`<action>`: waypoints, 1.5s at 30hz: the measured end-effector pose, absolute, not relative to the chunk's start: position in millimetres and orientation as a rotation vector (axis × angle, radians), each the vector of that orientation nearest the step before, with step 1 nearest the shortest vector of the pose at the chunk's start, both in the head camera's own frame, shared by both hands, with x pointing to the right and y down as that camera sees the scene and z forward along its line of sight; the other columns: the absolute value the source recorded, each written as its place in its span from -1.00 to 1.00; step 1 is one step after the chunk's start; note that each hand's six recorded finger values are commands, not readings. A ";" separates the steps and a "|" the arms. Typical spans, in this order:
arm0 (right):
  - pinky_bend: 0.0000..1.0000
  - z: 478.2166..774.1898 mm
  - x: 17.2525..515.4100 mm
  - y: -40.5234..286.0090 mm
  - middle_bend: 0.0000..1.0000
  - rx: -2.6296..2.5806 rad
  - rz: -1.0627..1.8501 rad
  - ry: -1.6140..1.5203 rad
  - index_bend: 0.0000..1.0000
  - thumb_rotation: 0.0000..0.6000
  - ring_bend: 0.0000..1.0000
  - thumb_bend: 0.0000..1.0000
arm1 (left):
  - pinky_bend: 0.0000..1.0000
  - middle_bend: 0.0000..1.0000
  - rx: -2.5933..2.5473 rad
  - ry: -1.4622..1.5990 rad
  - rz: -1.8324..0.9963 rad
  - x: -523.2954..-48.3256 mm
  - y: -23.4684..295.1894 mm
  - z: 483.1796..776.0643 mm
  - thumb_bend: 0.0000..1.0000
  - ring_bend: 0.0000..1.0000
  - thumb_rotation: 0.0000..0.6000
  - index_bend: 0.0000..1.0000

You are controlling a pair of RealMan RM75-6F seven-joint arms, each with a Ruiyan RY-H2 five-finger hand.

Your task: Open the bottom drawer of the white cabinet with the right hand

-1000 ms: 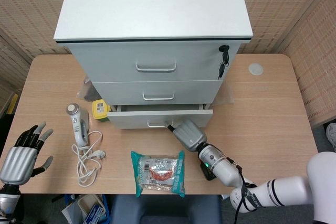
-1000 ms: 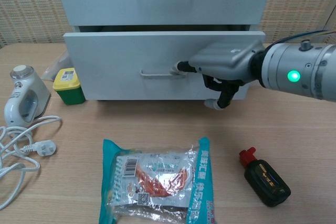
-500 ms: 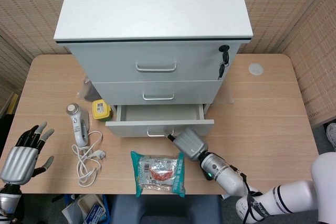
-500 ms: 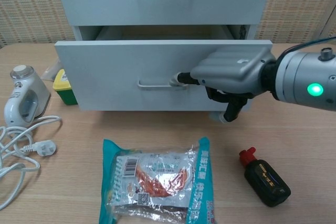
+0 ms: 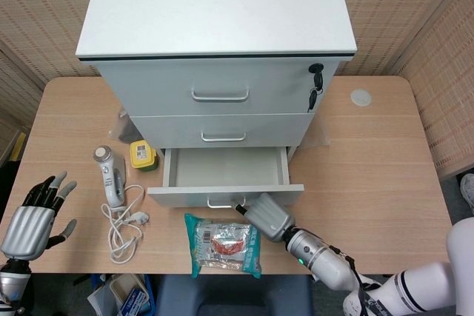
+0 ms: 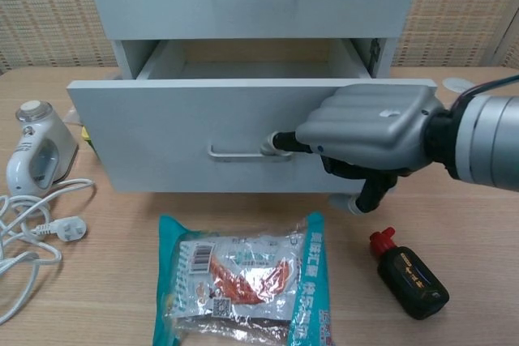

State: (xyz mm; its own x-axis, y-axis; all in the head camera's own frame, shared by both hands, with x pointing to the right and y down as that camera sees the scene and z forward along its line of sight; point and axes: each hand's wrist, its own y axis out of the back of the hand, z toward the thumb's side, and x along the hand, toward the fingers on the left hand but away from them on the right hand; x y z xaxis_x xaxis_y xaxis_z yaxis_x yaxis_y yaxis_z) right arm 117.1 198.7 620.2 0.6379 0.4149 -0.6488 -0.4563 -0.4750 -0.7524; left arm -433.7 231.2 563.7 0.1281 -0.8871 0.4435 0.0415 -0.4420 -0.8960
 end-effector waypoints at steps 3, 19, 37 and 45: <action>0.83 615.3 117.3 204.8 0.75 -1.799 1.002 0.042 -0.84 1.00 0.95 -0.30 | -0.72 -0.99 -1.588 0.842 -1.433 -433.1 231.1 563.4 -0.41 -0.87 1.00 -0.73; 0.83 595.0 123.4 234.6 0.75 -1.807 0.931 0.100 -0.84 1.00 0.95 -0.30 | -0.72 -0.99 -1.586 0.843 -1.433 -432.6 232.8 560.9 -0.41 -0.87 1.00 -0.73; 0.82 532.6 181.9 209.5 0.57 -1.747 0.877 -0.280 -0.84 1.00 0.65 -0.30 | -0.72 -0.99 -1.573 0.861 -1.426 -435.0 227.6 555.0 -0.41 -0.87 1.00 -0.73; 0.70 492.7 280.9 192.4 0.33 -1.638 1.023 -0.595 -0.84 1.00 0.36 -0.30 | -0.72 -0.99 -1.576 0.863 -1.424 -433.2 224.0 555.2 -0.41 -0.88 1.00 -0.73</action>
State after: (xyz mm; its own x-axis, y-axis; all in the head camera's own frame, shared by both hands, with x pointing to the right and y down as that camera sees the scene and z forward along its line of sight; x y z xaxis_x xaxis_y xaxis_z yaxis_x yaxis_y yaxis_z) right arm 280.9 192.4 492.7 0.5078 0.7983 -0.3239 -0.1133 -0.3108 -0.9437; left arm -433.2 224.0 555.2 0.1235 -0.8959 0.4267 0.0364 -0.4256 -0.9042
